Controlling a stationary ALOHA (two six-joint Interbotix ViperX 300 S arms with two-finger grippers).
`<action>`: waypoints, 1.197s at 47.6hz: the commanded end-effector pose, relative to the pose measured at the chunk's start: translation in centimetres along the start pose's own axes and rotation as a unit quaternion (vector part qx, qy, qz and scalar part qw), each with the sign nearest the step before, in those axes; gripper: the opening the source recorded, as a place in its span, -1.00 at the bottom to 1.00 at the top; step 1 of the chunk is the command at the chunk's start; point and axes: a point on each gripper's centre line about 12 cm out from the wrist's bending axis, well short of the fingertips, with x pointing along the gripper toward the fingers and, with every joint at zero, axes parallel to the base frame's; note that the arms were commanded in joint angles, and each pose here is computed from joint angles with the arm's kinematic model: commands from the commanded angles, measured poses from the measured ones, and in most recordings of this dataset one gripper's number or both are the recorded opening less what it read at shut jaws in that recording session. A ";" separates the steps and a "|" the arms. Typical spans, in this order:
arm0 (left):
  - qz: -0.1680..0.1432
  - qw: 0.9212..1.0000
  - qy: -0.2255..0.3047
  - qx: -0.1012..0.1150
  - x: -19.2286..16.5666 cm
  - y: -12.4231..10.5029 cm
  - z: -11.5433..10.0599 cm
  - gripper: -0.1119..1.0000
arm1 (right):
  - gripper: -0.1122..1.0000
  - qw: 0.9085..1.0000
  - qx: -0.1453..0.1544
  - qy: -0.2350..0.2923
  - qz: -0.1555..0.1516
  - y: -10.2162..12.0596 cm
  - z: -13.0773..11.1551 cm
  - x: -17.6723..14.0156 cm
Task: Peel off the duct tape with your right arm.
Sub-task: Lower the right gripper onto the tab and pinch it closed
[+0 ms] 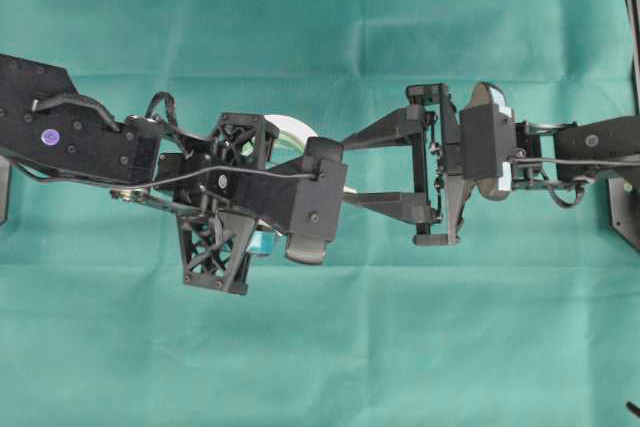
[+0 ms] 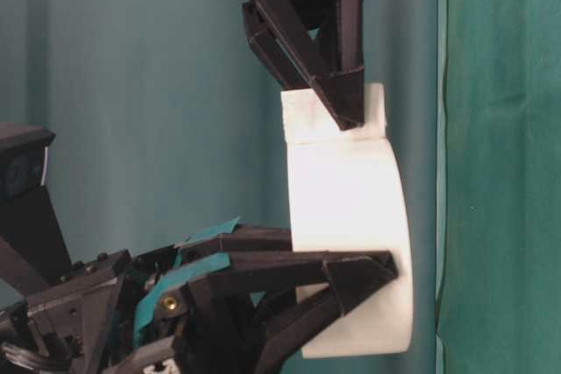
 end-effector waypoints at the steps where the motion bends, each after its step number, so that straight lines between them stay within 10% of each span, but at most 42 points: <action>1: 0.002 1.000 -0.022 0.001 -1.4 0.0 0.7 -0.42 | -0.46 1.000 0.002 -0.021 0.002 0.1 1.3 0.2; 57: 0.002 1.000 -0.021 0.001 -1.3 0.0 0.6 -0.42 | -0.87 1.000 0.004 -0.016 0.018 1.3 1.0 0.7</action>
